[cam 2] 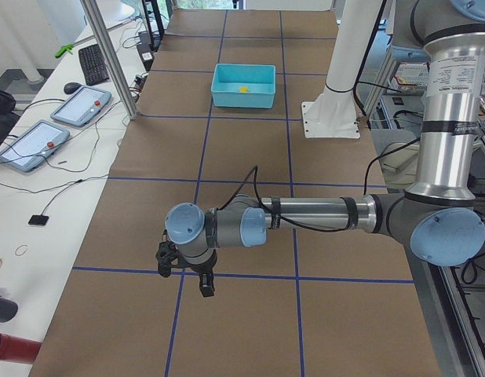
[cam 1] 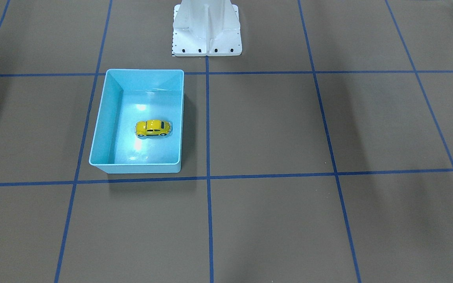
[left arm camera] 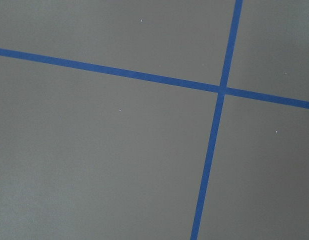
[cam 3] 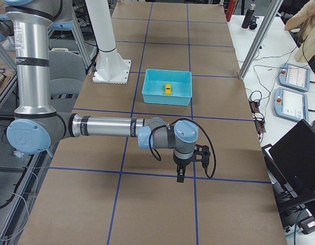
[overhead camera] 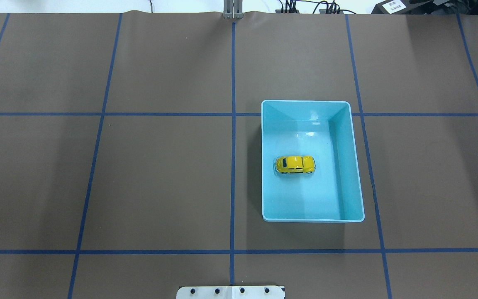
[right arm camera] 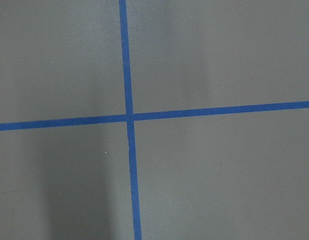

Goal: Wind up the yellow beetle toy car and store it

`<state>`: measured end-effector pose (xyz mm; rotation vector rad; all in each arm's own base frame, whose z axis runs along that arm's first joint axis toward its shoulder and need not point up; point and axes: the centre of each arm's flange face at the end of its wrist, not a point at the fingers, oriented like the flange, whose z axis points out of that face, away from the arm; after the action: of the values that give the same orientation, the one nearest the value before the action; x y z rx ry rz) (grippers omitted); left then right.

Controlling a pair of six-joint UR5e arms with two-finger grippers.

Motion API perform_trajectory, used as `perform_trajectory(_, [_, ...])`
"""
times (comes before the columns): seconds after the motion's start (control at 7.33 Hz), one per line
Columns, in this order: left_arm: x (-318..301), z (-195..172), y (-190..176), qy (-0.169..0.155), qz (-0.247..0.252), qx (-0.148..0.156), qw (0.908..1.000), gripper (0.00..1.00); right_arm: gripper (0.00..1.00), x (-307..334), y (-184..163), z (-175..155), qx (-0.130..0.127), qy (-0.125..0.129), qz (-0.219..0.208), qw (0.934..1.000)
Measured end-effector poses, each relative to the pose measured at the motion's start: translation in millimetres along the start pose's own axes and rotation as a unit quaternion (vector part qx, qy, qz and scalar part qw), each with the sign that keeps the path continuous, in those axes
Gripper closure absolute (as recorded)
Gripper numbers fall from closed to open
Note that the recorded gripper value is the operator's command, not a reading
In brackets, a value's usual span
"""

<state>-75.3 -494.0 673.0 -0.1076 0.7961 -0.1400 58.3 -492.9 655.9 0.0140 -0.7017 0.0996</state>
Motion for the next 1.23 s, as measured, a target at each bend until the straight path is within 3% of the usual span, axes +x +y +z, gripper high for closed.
perform_trajectory(1.23, [0.5,-0.4,0.1,0.0,0.0,0.0,1.0,0.0,0.0,6.9,0.7,8.4,-0.007,0.002,0.006,1.0])
